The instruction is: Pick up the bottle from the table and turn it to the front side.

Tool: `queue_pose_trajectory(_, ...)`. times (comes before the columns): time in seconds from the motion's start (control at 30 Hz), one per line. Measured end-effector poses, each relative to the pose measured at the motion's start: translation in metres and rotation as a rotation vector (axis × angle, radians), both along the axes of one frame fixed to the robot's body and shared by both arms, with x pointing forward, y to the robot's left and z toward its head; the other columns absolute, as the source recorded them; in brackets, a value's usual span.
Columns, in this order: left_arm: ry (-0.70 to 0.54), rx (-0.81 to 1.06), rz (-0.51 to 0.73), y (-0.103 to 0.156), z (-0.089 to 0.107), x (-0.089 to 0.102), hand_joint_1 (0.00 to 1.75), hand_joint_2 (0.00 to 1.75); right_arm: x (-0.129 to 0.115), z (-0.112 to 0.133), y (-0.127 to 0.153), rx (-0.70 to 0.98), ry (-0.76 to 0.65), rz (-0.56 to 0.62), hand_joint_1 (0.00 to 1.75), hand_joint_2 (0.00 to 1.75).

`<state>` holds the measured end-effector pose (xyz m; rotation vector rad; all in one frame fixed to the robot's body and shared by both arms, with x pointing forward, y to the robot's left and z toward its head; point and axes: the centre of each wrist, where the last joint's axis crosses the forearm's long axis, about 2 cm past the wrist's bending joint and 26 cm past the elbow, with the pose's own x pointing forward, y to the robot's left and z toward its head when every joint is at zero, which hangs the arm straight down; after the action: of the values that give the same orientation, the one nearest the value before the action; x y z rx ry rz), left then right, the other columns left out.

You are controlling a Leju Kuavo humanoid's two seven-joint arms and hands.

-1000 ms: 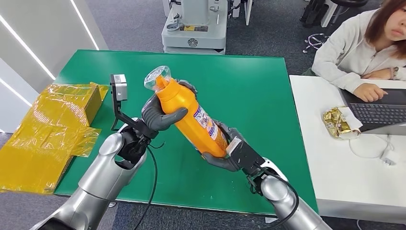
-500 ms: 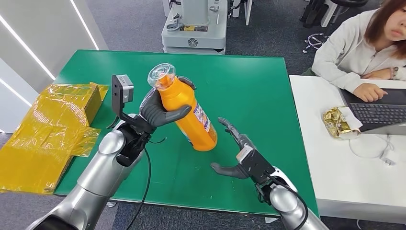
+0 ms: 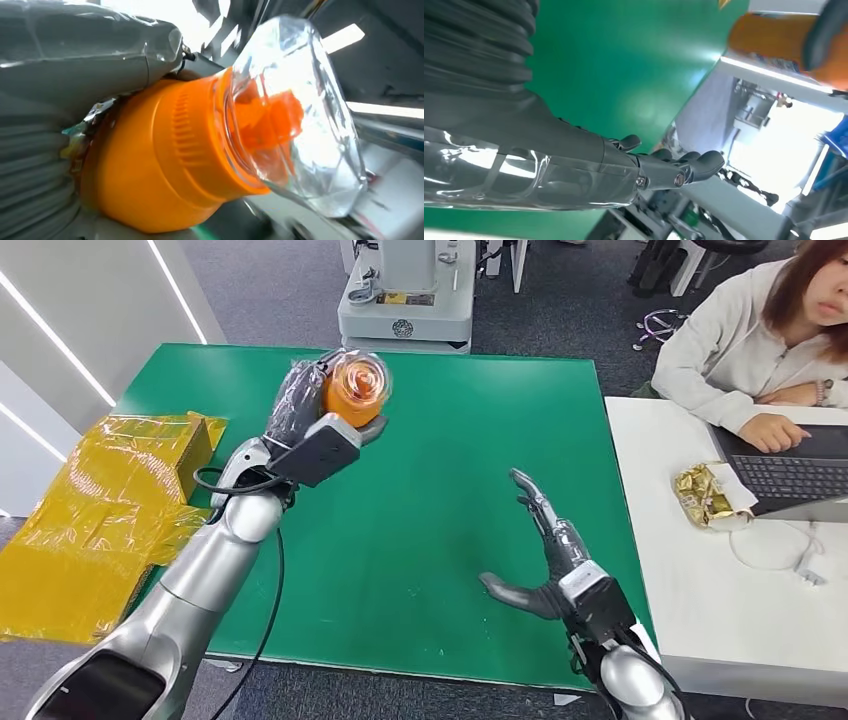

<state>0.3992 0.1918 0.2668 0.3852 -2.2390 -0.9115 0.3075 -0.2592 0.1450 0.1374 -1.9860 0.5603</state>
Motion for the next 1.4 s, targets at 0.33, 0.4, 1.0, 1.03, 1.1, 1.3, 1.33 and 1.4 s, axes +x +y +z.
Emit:
queue_pose_trajectory(0.33, -0.257, 0.317, 0.216, 0.008, -0.004, 0.0, 1.75, 1.75, -0.008, 0.006, -0.004, 0.041, -0.061, -0.043, 0.0, 1.75)
queue_pose_trajectory(0.4, -0.3, 0.389, 0.248, 0.01, -0.005, 0.0, 1.74, 1.75, -0.01, 0.007, -0.005, 0.051, -0.072, -0.048, 0.0, 1.75)
queue_pose_trajectory(1.0, -0.366, 0.669, 0.398, 0.06, -0.026, -0.003, 1.71, 1.75, -0.029, 0.004, -0.032, 0.134, -0.104, -0.126, 0.0, 1.75)
queue_pose_trajectory(1.03, -0.362, 0.683, 0.411, 0.066, -0.029, -0.005, 1.71, 1.75, -0.032, 0.003, -0.034, 0.137, -0.102, -0.131, 0.0, 1.75)
queue_pose_trajectory(1.1, -0.35, 0.707, 0.439, 0.076, -0.037, -0.008, 1.7, 1.75, -0.037, 0.001, -0.037, 0.139, -0.1, -0.142, 0.0, 1.75)
queue_pose_trajectory(1.3, -0.303, 0.756, 0.512, 0.097, -0.055, -0.018, 1.7, 1.75, -0.051, 0.003, -0.043, 0.117, -0.097, -0.174, 0.0, 1.75)
queue_pose_trajectory(1.33, -0.298, 0.759, 0.517, 0.1, -0.056, -0.019, 1.71, 1.75, -0.053, 0.003, -0.043, 0.116, -0.098, -0.176, 0.0, 1.75)
queue_pose_trajectory(1.4, -0.29, 0.766, 0.525, 0.104, -0.059, -0.021, 1.72, 1.75, -0.055, 0.005, -0.044, 0.117, -0.101, -0.179, 0.0, 1.75)
